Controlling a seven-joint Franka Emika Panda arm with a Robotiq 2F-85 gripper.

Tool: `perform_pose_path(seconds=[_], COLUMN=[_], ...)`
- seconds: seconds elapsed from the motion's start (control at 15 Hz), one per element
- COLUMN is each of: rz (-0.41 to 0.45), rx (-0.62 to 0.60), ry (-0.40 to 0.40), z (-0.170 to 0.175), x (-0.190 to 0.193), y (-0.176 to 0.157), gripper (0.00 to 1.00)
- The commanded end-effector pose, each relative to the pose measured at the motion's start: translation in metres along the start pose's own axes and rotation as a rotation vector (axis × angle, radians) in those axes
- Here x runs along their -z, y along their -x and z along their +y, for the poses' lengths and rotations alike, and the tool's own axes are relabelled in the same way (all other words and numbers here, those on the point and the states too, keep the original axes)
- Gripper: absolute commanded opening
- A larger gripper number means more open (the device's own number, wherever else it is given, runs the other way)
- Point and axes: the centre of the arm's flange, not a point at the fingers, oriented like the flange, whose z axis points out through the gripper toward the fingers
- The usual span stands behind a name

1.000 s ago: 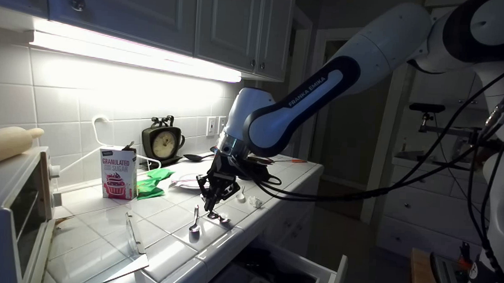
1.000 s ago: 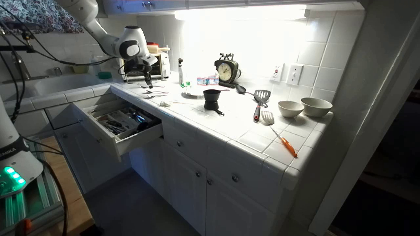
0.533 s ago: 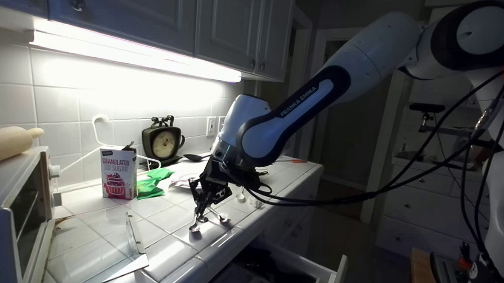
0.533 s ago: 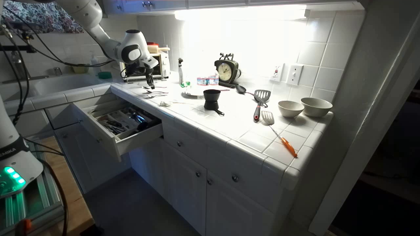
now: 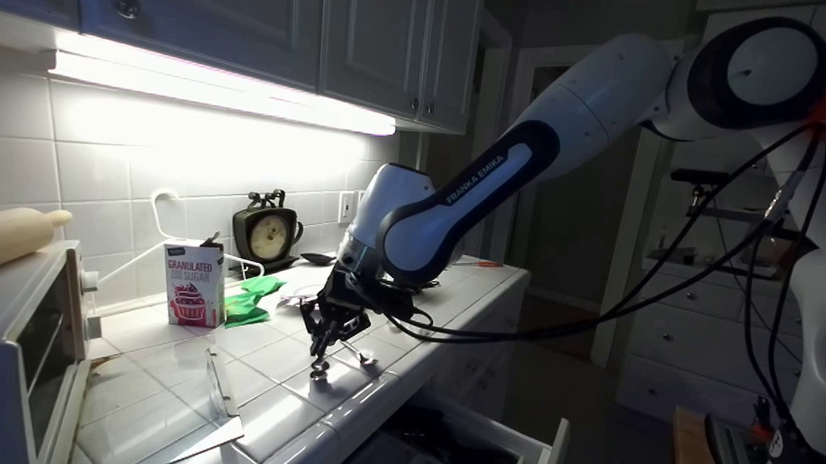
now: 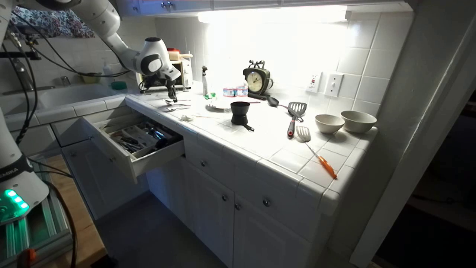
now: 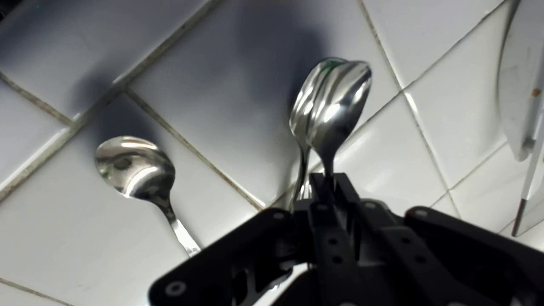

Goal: Put the first right spoon on the first left spoon

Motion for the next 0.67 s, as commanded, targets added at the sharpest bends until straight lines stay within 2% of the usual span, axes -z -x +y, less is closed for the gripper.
perform_pose_path(seconds=[0.0, 0.6], rz=[0.011, 0.029], rx=[-0.038, -0.089], ry=[-0.018, -0.009], z=[-0.0123, -0.0111], x=[-0.01, -0.0112], y=[-0.0025, -0.0023], gripper=[0.02, 0.02])
